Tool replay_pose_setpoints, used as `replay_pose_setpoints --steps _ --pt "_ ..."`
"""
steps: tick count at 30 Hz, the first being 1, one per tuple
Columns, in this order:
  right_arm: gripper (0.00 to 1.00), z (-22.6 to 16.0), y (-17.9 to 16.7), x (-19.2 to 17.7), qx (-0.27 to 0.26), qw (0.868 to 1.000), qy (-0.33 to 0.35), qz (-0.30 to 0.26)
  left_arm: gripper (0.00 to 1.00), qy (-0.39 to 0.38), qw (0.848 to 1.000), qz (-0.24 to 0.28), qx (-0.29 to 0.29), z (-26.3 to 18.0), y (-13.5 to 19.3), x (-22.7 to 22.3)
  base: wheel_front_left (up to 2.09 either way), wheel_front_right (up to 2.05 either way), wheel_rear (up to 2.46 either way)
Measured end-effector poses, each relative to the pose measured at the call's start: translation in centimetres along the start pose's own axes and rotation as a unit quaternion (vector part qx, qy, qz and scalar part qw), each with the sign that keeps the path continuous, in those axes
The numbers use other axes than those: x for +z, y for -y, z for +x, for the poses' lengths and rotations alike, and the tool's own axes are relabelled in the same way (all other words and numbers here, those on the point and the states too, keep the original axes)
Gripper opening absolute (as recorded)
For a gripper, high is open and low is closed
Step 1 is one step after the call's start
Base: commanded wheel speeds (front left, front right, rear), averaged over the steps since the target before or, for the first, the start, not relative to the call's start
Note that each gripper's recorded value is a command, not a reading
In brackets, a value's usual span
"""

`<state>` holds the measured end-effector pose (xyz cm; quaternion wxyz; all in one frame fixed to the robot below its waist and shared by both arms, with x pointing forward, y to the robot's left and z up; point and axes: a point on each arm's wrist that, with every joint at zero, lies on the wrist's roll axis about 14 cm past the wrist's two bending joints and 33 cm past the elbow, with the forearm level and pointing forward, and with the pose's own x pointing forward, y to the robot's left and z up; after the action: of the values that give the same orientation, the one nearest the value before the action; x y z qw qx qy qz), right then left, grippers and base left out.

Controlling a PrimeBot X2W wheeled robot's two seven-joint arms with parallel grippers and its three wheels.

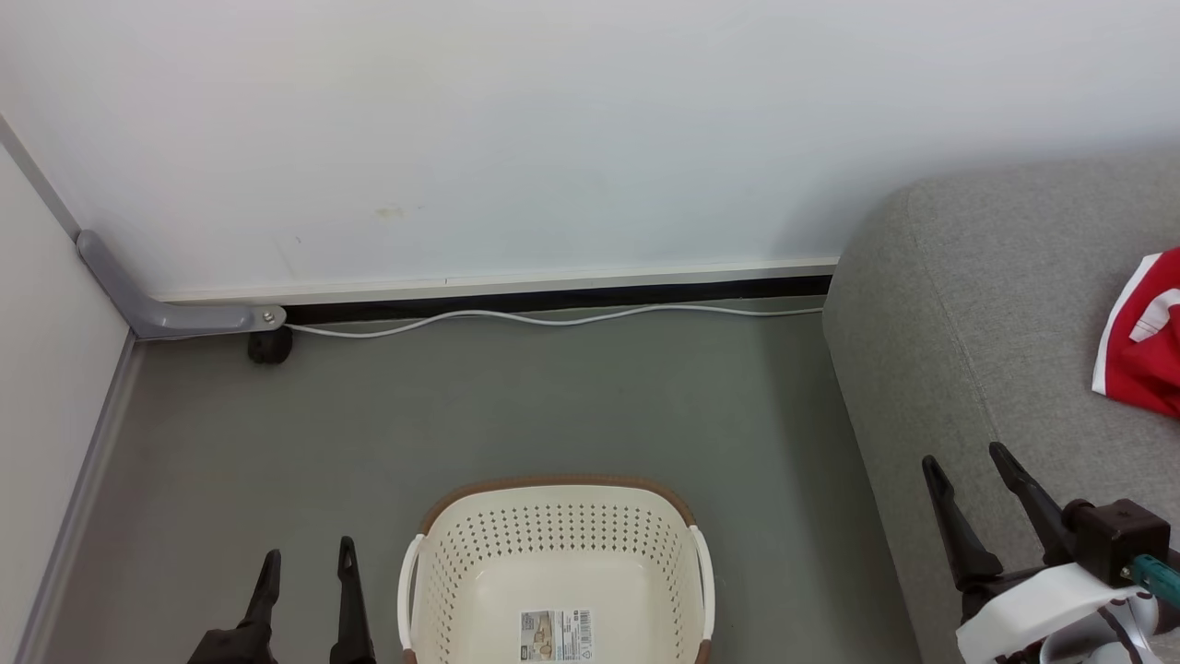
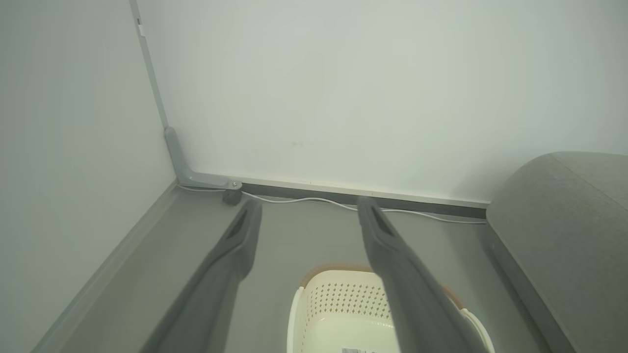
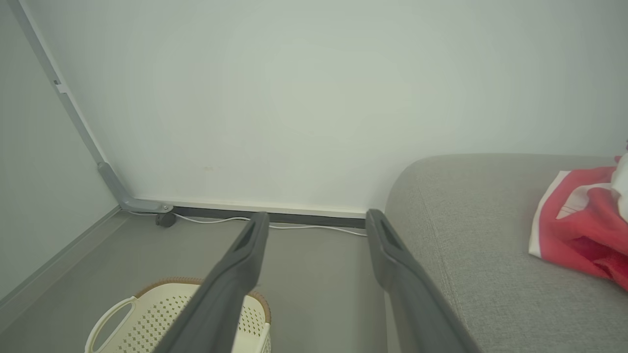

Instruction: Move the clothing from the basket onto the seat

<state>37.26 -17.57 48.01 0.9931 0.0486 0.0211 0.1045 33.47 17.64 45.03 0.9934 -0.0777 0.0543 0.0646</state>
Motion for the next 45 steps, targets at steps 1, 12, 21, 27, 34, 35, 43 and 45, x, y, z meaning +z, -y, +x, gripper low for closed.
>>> replay_pose_setpoints --steps 1,12,21,27,34,35,43,45 --pt "1.0 0.0 0.0 0.0 0.0 1.0 0.0 0.0 1.0 0.0 1.0 0.0 -0.001 0.0 0.0 0.0 0.0 0.0 0.0" --pt "0.0 -0.9 -0.6 -2.3 -0.004 0.999 -0.032 0.016 0.0 -0.025 1.0 -0.002 -0.013 -0.5 0.7 -1.6 0.0 0.0 0.0" --pt "0.0 -1.9 -0.9 -4.2 -0.021 0.996 -0.057 0.065 0.0 -0.06 0.998 -0.034 -0.003 -1.2 0.3 -3.3 0.0 0.0 0.0" --pt "0.0 -1.8 -0.5 -4.2 -0.036 0.992 -0.057 0.103 0.0 -0.075 0.995 -0.072 0.006 -1.2 0.0 -3.6 0.0 0.0 0.0" --pt "0.0 -1.6 -0.3 -4.0 -0.05 0.987 -0.054 0.142 0.0 -0.084 0.99 -0.112 0.013 -1.0 -0.3 -3.8 0.0 0.0 0.0" --pt "0.0 -1.6 -0.2 -4.0 -0.052 0.986 -0.054 0.148 0.0 -0.084 0.989 -0.118 0.013 -1.0 -0.3 -3.8 0.0 0.0 0.0" --pt "0.0 -1.5 0.3 -3.7 -0.068 0.978 -0.048 0.191 0.0 -0.093 0.983 -0.16 0.019 -0.7 -0.5 -3.8 0.0 0.0 0.0" --pt "0.0 -1.5 0.3 -3.7 -0.07 0.975 -0.046 0.203 0.0 -0.091 0.981 -0.173 0.018 -0.5 -0.4 -3.5 0.0 0.0 0.0"
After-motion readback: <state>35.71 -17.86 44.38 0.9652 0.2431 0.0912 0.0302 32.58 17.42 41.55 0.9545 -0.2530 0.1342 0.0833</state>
